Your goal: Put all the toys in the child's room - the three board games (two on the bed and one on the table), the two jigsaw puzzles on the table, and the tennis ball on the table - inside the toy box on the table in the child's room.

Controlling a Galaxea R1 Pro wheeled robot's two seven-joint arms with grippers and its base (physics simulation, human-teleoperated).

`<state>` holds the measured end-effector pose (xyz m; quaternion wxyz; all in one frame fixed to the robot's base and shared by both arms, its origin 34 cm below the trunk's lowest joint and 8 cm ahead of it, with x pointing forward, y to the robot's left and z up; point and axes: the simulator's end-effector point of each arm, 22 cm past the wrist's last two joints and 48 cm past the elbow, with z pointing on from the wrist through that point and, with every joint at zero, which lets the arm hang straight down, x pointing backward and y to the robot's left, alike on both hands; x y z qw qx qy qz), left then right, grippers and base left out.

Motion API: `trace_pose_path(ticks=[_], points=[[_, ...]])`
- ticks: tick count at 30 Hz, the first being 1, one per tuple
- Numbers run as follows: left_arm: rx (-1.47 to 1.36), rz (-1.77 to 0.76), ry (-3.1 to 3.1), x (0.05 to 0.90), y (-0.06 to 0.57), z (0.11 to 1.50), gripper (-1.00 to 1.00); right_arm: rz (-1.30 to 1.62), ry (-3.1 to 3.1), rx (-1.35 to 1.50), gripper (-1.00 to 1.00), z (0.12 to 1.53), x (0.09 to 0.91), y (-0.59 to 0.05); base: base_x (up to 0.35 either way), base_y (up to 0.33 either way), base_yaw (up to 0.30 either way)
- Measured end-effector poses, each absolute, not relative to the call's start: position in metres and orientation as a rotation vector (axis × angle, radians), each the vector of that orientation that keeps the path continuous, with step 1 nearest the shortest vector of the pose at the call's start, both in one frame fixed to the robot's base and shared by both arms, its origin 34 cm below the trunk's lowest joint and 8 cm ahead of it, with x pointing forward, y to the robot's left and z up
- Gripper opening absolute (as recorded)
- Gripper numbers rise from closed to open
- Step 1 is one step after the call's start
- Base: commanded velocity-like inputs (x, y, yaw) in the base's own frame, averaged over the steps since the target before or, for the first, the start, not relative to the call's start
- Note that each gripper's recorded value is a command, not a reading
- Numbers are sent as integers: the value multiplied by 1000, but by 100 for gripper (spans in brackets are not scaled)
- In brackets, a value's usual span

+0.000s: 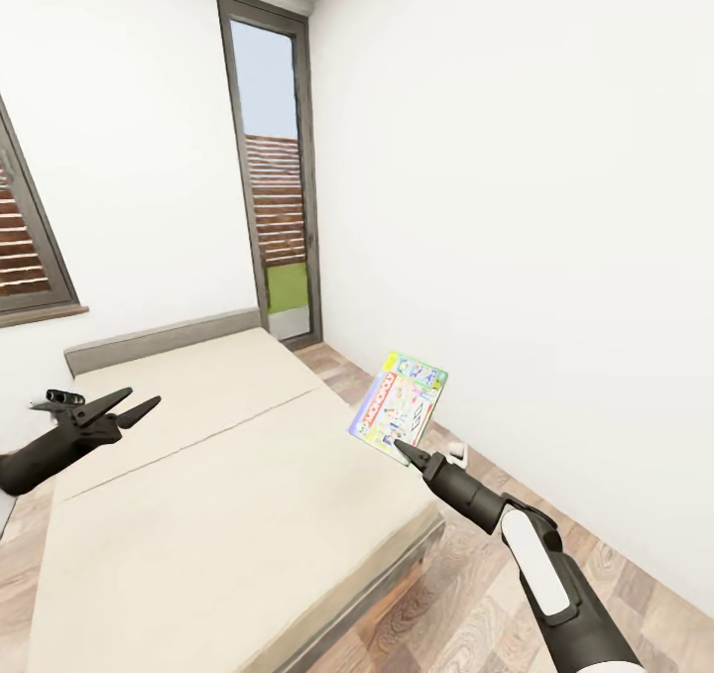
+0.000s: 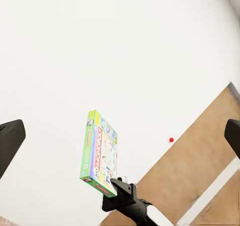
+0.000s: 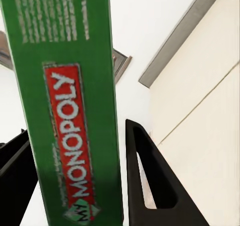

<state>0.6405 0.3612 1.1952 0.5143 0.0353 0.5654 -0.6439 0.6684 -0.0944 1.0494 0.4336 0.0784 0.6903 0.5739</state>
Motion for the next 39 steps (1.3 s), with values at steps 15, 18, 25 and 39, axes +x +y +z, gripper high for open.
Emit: trace_pose_path(ticks=[15, 18, 25, 39], points=[[90, -1546, 1353, 639, 361, 1199, 100, 1431, 1717, 194, -100, 1051, 668, -94, 0, 0, -280], [92, -1546, 1352, 639, 361, 1199, 100, 1430, 1716, 193, -100, 1052, 667, -94, 0, 0, -280], [95, -1546, 1350, 638, 361, 1201, 100, 1408, 1702, 194, -100, 1055, 671, -97, 0, 0, -264], [92, -1546, 1354, 639, 360, 1199, 100, 1411, 1694, 195, -100, 1057, 672, -98, -48, 13, -200]])
